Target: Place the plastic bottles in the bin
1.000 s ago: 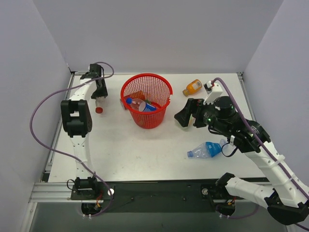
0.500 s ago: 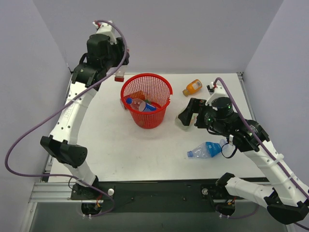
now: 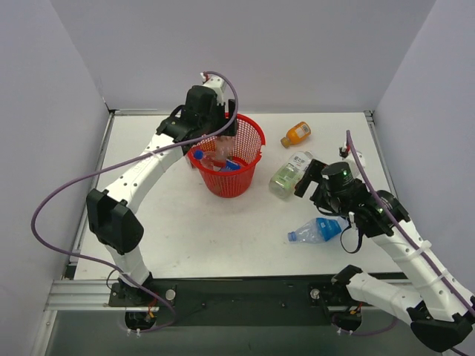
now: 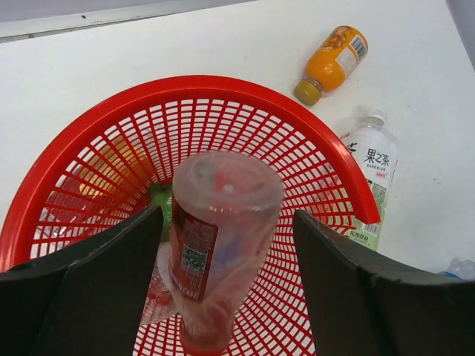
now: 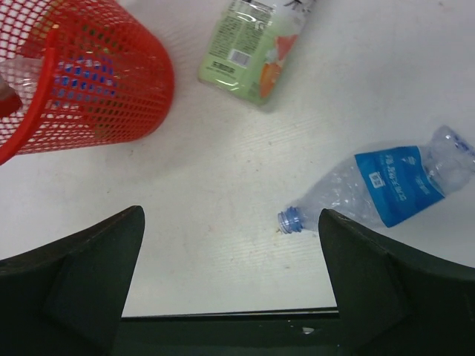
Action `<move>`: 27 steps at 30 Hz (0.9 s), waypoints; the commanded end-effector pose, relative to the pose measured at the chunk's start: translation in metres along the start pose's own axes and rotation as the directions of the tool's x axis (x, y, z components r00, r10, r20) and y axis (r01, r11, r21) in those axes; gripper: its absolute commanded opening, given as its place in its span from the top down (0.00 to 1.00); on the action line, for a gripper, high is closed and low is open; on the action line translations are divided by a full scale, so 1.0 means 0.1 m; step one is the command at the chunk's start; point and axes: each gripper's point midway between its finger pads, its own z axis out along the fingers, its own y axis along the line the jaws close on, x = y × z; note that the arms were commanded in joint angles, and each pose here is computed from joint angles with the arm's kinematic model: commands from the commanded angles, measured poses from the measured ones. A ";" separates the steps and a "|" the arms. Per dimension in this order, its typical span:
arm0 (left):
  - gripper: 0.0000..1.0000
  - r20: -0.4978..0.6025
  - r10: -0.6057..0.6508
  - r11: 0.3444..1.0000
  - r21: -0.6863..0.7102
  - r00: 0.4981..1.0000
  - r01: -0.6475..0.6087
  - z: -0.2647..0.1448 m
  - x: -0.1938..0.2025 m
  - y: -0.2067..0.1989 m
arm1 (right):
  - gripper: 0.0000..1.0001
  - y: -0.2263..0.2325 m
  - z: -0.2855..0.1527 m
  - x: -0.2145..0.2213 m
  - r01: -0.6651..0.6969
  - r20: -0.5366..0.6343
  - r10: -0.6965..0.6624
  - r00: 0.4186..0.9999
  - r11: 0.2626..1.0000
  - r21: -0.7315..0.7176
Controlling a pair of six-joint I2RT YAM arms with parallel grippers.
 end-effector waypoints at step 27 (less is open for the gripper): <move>0.12 0.176 -0.005 0.995 0.095 0.984 -0.012 -1.48 -0.44 -0.11 | 0.00 -1.66 1.02 0.97 -0.505 0.017 0.595 0.804 0.667 0.549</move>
